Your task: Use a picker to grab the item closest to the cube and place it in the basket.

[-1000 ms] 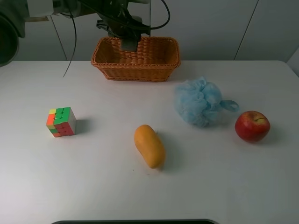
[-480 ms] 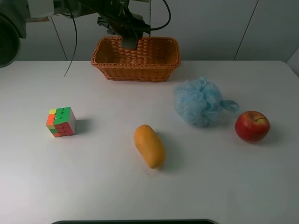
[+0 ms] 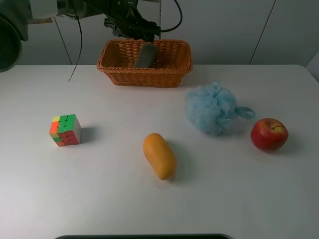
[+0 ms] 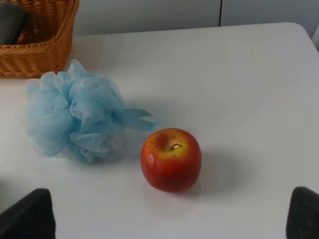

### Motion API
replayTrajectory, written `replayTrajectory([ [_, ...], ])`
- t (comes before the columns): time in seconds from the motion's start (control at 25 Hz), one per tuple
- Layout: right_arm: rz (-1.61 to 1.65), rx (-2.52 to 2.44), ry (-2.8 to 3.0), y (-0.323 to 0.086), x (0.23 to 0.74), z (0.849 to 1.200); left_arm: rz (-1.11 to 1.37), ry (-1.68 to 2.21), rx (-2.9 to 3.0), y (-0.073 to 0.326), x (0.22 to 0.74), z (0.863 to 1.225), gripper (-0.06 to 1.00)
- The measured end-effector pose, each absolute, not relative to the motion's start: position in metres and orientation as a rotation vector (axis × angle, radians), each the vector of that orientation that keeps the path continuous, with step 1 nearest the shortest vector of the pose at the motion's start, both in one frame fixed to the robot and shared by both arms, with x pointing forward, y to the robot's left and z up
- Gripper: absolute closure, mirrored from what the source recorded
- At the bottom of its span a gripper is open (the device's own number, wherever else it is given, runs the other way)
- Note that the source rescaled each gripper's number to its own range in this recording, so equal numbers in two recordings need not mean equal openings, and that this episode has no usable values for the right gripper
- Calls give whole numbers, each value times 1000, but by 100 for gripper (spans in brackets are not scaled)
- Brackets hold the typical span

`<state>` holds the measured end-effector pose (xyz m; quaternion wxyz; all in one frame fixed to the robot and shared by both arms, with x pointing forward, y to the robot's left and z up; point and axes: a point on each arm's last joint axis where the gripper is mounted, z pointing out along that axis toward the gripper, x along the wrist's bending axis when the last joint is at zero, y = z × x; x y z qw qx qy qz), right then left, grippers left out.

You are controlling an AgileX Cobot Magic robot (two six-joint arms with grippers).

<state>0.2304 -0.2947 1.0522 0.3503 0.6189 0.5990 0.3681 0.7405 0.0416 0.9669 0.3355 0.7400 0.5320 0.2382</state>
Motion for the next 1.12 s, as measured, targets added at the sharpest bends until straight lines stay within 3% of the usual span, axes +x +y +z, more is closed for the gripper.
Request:
replayTrajectory([
  [0.24, 953, 1603, 1551, -295, 230, 1052, 625, 1447, 1973, 51, 729, 996, 3],
  [0.44, 953, 1603, 1551, -295, 230, 1052, 687, 1516, 2007, 73, 690, 1086, 3],
  [0.72, 953, 1603, 1551, -295, 230, 1052, 955, 1421, 1824, 123, 574, 1257, 3],
  [0.84, 953, 1603, 1551, -295, 230, 1052, 978, 1366, 1671, 160, 519, 1312, 3],
  [1.0, 953, 1603, 1551, -295, 230, 1052, 1005, 1312, 1520, 212, 443, 1355, 3],
  [1.12, 953, 1603, 1551, -295, 230, 1052, 1070, 1305, 1458, 252, 392, 1361, 3],
])
